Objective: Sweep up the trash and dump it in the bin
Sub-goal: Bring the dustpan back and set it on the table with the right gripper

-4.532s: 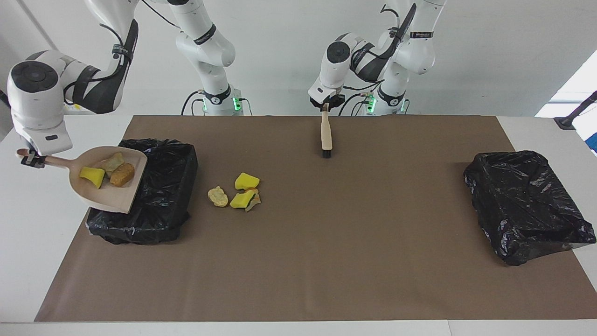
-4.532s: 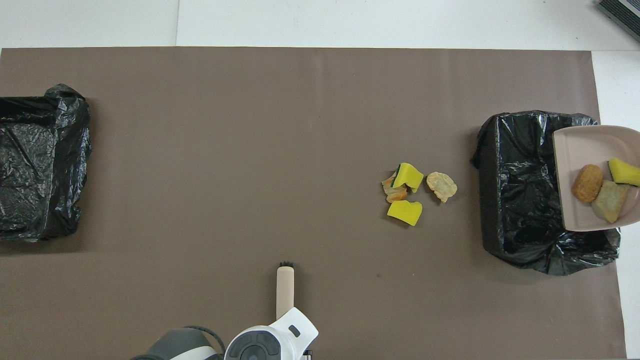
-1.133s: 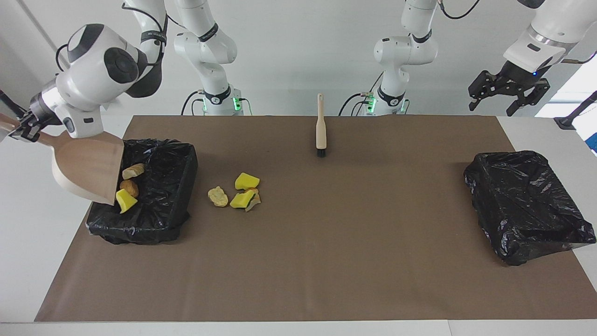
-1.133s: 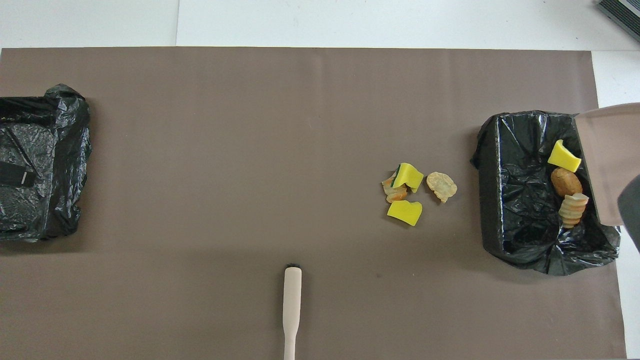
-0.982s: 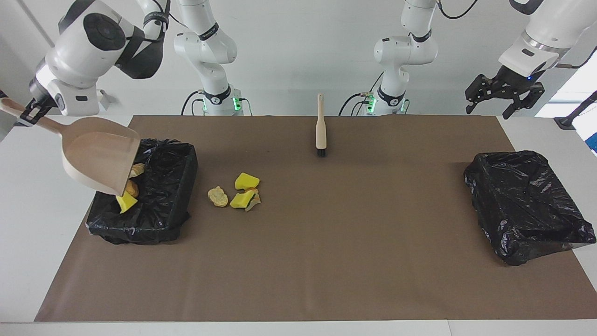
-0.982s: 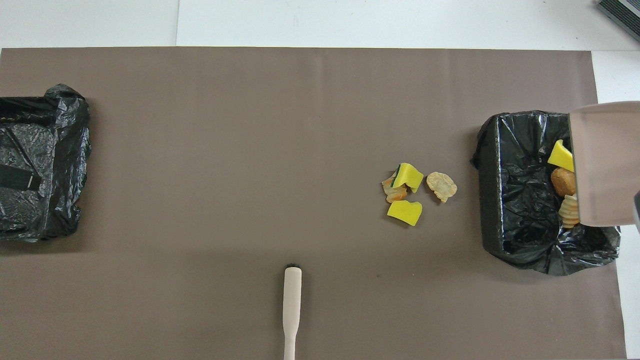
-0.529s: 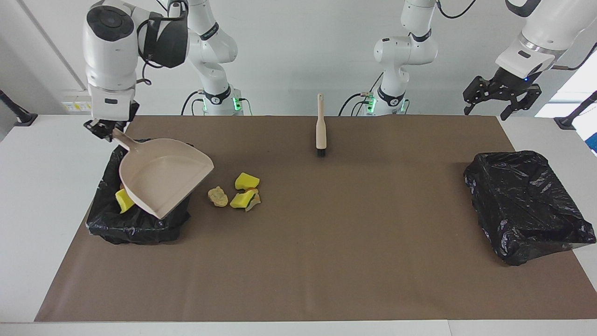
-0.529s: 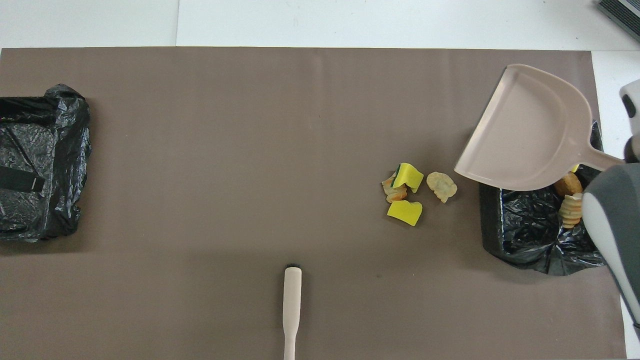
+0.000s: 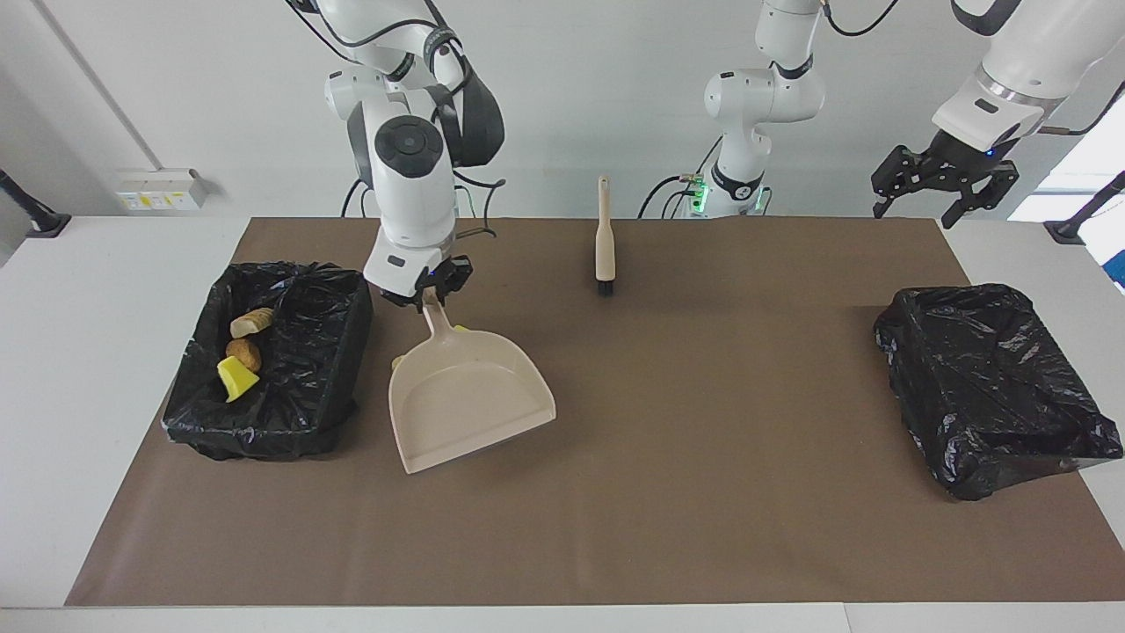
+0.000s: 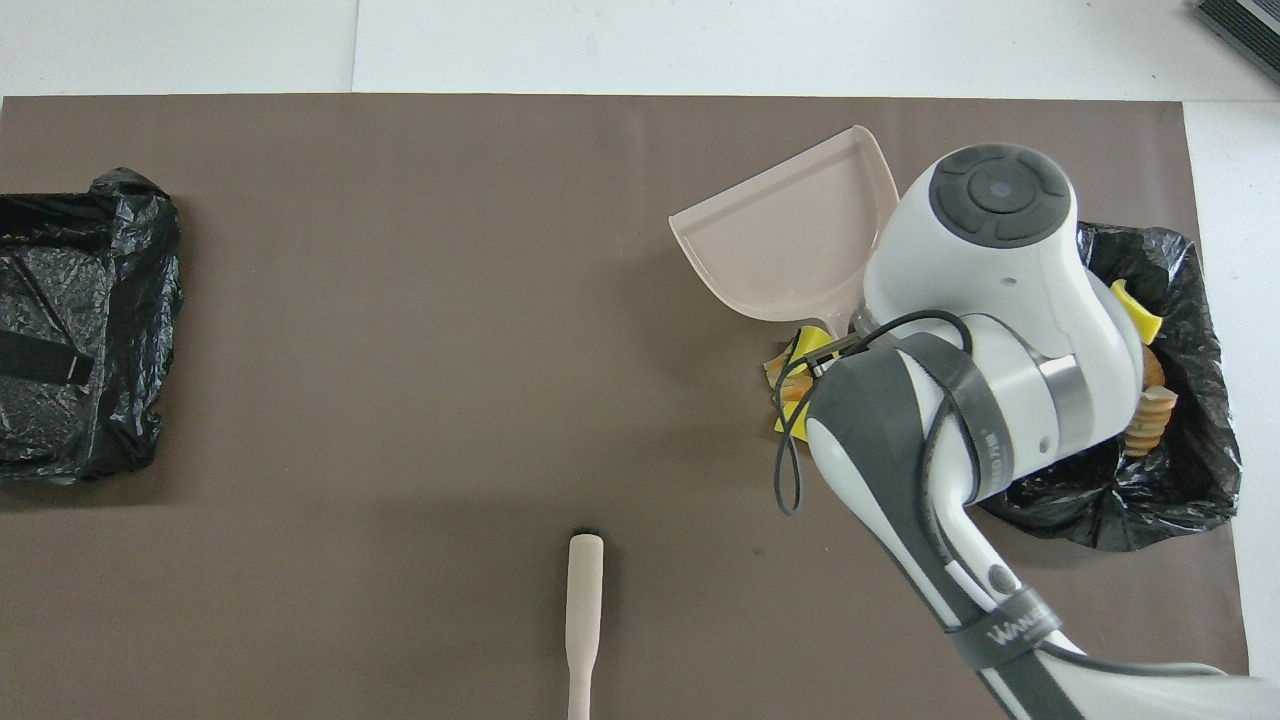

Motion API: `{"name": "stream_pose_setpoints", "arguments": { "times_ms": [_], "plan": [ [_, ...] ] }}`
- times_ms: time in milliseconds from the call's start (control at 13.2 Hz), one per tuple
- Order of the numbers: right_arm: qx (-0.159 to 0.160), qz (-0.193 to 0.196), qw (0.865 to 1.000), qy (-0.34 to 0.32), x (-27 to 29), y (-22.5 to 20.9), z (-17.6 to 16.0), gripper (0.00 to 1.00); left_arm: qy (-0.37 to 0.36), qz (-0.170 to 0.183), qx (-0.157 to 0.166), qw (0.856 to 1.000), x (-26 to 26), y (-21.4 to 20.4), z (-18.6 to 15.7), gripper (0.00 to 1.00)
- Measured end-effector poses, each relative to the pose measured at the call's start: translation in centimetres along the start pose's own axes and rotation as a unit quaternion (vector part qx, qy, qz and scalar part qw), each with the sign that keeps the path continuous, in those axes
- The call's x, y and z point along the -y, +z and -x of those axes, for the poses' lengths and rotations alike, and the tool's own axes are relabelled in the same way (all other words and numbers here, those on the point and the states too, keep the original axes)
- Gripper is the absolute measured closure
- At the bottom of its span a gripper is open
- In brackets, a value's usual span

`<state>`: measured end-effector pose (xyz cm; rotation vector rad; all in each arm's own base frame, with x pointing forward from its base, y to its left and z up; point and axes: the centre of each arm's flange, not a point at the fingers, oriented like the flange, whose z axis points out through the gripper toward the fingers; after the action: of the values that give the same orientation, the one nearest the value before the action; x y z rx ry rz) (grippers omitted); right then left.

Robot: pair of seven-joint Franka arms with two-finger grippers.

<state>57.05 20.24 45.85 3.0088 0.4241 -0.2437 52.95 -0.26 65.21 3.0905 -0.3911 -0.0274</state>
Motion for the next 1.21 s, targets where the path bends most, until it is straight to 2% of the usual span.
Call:
{"name": "stream_pose_setpoints", "arguments": {
  "times_ms": [227, 453, 755, 1209],
  "plan": [
    [0.003, -0.011, 0.994, 0.106, 8.0, 1.3, -1.8, 0.67, 0.000, -0.009, 0.005, 1.000, 0.1, 0.0, 0.1, 0.00],
    [0.004, -0.044, 0.988, 0.145, 14.5, 1.6, -3.8, 0.67, 0.002, -0.011, 0.005, 1.000, -0.1, 0.0, 0.0, 0.00],
    [-0.003, -0.122, 0.972, 0.201, 20.4, 3.5, -6.5, 0.67, -0.001, -0.011, 0.004, 1.000, -0.1, -0.1, 0.0, 0.00],
    [0.005, -0.126, 0.973, 0.192, 24.9, 5.7, -5.9, 0.67, -0.007, -0.012, 0.002, 1.000, 0.2, 0.1, -0.2, 0.00]
  ]
}}
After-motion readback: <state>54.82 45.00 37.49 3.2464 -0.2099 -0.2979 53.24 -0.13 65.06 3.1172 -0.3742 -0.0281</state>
